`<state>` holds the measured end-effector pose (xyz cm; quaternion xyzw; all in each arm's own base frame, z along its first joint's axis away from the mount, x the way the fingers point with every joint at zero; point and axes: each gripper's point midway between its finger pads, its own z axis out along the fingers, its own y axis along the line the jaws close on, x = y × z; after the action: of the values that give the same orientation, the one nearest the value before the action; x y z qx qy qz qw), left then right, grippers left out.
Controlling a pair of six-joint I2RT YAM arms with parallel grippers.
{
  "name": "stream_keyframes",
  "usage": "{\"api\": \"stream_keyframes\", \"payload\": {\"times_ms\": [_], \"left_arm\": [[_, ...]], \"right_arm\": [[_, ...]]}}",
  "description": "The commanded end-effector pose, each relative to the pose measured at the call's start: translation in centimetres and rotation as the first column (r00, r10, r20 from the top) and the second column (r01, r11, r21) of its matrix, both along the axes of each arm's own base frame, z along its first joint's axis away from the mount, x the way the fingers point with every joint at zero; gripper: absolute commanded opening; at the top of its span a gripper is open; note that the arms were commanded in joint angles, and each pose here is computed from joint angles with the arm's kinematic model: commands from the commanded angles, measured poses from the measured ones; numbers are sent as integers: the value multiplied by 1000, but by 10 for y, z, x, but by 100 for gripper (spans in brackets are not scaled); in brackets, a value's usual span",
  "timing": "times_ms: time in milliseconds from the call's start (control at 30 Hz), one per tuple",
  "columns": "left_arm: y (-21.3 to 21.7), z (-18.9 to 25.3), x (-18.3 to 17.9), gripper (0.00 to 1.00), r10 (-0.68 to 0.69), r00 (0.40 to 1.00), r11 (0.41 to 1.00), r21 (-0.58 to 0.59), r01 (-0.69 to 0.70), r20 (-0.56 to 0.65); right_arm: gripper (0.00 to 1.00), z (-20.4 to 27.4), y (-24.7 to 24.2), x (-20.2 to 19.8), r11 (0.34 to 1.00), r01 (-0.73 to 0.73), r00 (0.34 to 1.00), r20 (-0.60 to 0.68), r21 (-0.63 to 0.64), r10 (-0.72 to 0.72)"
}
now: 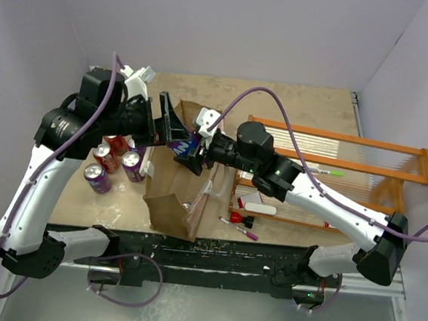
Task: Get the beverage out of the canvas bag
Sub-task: Take out the drink from the canvas bag.
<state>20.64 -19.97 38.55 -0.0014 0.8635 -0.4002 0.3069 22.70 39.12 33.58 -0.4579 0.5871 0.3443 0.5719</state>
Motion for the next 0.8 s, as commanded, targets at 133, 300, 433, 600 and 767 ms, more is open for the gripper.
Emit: {"api": "stream_keyframes", "payload": {"times_ms": [133, 300, 433, 600, 767], "left_arm": [[-23, -11, -15, 93, -218, 976, 975, -46, 218, -6], [-23, -26, -16, 83, -254, 967, 967, -18, 253, -23], [-23, -33, -11, 83, -256, 966, 967, 5, 256, -38], [-25, -32, -2, 72, -255, 967, 966, 24, 256, -18], [-19, -24, 7, 49, -223, 974, 973, 66, 220, 40]], "right_arm": [[0, 89, -1, -10, 978, -72, 986, 164, 198, 39], [0, 90, 2, -13, 976, -98, 984, 167, 197, 65], [0, 90, 6, -16, 976, -121, 982, 168, 182, 90], [0, 87, 9, -16, 977, -134, 980, 168, 167, 106], [2, 80, 10, -14, 981, -126, 982, 157, 147, 102]]}}
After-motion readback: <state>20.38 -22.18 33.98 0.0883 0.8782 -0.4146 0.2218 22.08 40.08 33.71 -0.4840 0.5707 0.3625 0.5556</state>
